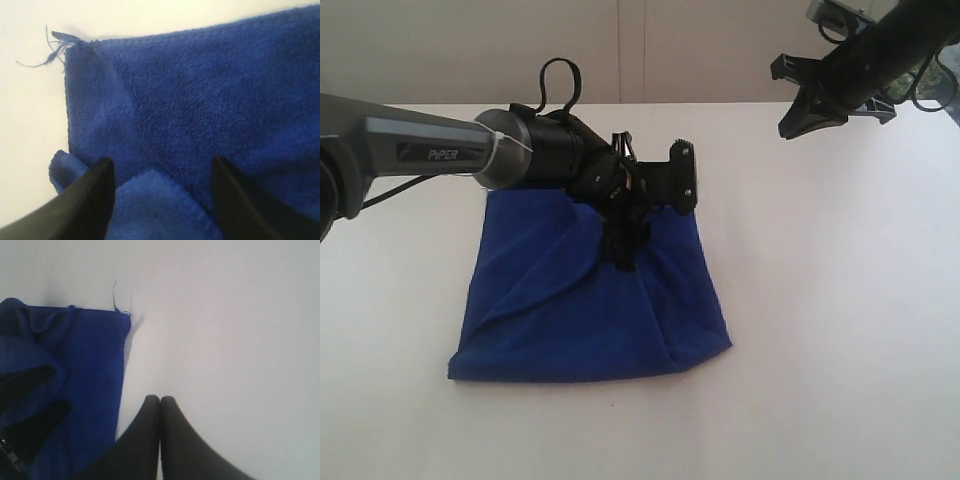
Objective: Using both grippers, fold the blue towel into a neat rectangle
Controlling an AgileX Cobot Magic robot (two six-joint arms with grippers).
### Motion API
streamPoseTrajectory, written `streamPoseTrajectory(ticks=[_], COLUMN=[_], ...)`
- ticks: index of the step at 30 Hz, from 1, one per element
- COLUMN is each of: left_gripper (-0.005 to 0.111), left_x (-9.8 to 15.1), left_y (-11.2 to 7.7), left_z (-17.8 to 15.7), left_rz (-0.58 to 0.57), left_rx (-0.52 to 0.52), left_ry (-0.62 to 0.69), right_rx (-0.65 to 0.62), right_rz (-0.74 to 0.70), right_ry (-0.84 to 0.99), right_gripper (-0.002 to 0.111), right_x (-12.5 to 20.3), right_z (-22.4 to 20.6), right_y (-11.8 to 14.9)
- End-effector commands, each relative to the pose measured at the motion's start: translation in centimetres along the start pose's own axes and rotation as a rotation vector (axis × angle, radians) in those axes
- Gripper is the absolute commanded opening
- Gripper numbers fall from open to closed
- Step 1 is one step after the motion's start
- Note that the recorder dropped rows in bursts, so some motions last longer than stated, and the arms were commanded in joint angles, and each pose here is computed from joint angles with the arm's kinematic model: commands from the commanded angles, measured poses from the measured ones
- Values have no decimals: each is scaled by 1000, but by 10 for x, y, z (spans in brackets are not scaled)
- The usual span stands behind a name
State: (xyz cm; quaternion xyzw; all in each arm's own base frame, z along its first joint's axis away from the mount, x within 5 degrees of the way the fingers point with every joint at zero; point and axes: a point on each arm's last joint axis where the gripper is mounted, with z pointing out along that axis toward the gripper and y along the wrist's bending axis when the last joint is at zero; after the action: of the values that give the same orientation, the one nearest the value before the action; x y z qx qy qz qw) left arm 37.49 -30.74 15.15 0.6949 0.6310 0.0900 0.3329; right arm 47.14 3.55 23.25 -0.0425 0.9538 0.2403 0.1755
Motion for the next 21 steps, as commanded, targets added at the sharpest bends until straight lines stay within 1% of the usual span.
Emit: streamPoseTrajectory(ticks=[1,3,7,10,12,17,21], left_gripper=[62,62,62,62,62,62,62], left_x=[-17,-23,-34,-31,-36,-48,-53], left_y=[-1,-6,-13,-19,-26,-34,-38], left_z=[-12,-13,-14,-6,-2,-4,-5], left_rz=[-67,-126,-117,-134,-128,-108,-103], left_rx=[-4,9,19,36,49,52,57], left_ry=[-52,-66,-80,-66,-69,-95,-101], right_rx=[4,4,4,2,1,1,2], right_rz=[-5,-5,-5,-5,-5,-5,-5], right_ry=[-15,-15,-15,-9,-7,-7,-9], right_gripper=[0,0,0,0,0,0,0], right_x=[-1,-1,-1,0,0,0,0], right_z=[-1,-1,-1,-1,-1,-1,-1], right_y=[-3,-3,-3,-3,-3,-3,-3])
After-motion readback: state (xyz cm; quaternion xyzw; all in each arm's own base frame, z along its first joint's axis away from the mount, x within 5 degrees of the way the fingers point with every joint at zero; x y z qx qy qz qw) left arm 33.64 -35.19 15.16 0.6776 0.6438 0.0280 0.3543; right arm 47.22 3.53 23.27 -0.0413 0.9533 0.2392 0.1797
